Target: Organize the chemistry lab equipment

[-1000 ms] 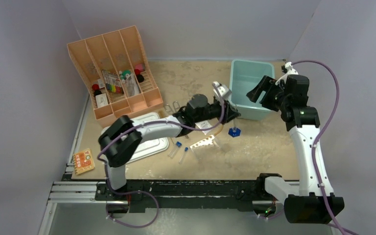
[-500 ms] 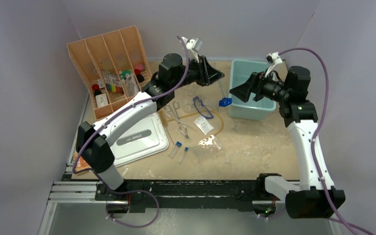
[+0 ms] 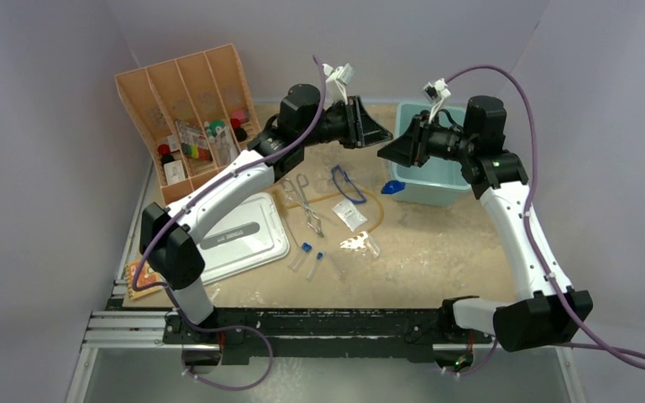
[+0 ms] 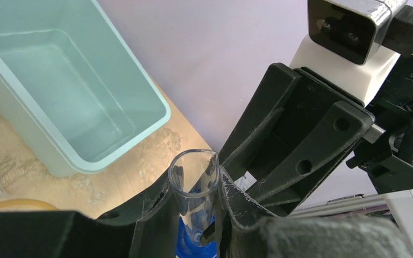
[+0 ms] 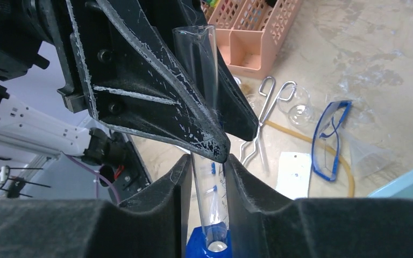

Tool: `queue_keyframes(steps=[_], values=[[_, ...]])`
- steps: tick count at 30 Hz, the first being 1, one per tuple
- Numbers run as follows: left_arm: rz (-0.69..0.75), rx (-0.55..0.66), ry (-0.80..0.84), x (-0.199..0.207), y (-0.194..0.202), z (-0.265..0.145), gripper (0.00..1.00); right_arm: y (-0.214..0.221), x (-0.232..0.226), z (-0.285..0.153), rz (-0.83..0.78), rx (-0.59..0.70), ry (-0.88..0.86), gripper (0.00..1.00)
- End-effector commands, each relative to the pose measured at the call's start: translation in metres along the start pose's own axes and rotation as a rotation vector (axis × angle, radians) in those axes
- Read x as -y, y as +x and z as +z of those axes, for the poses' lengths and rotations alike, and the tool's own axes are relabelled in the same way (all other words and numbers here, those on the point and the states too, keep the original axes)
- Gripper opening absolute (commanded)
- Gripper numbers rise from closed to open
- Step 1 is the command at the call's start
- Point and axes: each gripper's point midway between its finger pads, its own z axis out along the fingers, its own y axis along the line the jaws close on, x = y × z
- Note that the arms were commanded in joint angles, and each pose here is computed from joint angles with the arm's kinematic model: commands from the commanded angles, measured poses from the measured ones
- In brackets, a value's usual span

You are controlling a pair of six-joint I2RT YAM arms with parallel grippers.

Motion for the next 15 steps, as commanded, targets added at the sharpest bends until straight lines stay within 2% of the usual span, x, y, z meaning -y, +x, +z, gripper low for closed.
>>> queue_keyframes(steps=[1,4,6,13,15], values=[[0.0,0.044,0.076,0.027,-0.023,-0.007,0.0,-0.009,-0.017,-0.001,-0.033,0.009,-0.067,0.3],[-0.013,0.048,0.085,0.029,-0.024,-0.007,0.0,-0.004,-0.016,0.002,-0.026,0.0,-0.068,0.49],[-0.015,0.053,0.093,0.031,-0.025,-0.008,0.0,0.0,-0.014,0.004,-0.018,-0.008,-0.07,0.5],[-0.034,0.072,0.079,0.025,-0.03,-0.011,0.0,0.002,-0.01,0.006,-0.01,-0.01,-0.054,0.13],[-0.032,0.085,0.069,0.023,-0.033,-0.012,0.09,0.001,-0.007,0.006,-0.009,-0.002,-0.033,0.07]])
